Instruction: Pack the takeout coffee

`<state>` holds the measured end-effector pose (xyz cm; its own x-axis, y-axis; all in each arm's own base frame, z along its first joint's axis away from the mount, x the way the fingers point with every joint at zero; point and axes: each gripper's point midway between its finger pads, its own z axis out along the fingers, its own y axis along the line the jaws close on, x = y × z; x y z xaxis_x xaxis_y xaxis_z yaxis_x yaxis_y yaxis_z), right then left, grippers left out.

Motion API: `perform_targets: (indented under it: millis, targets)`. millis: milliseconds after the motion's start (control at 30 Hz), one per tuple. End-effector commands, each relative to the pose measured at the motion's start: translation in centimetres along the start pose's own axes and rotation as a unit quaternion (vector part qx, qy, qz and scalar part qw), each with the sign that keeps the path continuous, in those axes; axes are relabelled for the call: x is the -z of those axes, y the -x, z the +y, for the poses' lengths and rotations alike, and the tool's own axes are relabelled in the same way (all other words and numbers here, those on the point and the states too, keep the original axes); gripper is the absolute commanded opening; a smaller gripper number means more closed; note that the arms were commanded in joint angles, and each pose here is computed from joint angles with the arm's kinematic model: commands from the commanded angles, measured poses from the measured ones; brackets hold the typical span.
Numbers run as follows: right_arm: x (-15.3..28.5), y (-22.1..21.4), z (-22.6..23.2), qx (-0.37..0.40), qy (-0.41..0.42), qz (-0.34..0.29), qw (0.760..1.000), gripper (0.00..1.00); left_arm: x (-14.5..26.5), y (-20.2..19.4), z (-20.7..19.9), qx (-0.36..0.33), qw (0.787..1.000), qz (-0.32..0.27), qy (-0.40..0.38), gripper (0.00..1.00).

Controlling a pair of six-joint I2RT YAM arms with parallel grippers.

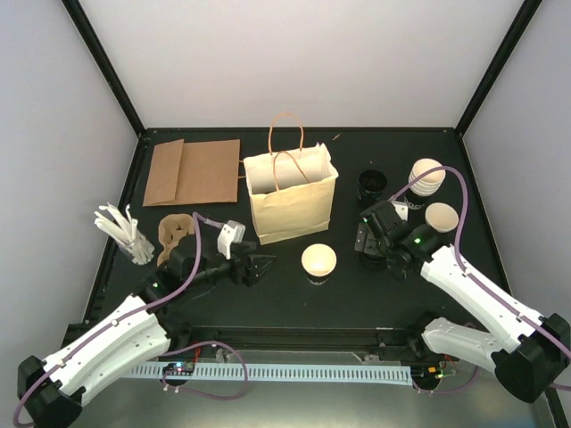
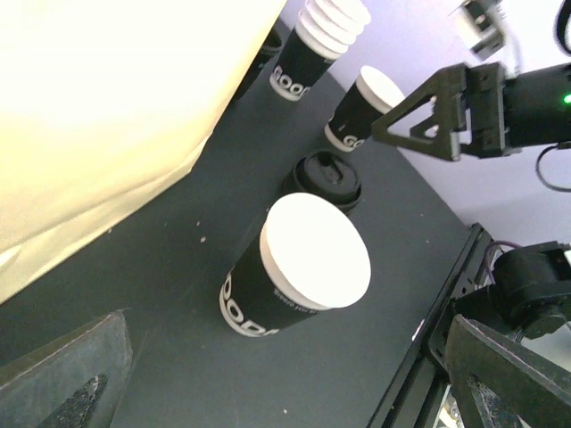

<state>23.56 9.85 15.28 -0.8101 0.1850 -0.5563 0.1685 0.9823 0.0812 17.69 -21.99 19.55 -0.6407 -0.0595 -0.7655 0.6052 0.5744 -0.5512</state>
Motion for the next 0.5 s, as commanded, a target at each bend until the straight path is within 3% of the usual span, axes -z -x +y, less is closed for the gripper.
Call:
perform_targets:
  millis: [0,200,467]
  targets:
    - [-0.6,-0.3,-0.9,-0.016,-0.026,0.004,1.0,0.96,0.4,2.1,-1.6,-0.039,0.998,-0.043,-0.032,0.99]
    - [-2.9,-1.8,-1.0,-0.006,-0.042,0.061,0.997,0.89,0.2,1.7,-1.4,-0.027,0.999,-0.035,-0.032,0.99]
    - [-4.8,-1.9,-0.4,0.036,-0.078,0.113,0.99,0.89,0.3,1.5,-1.2,-0.018,0.999,-0.036,-0.029,0.99]
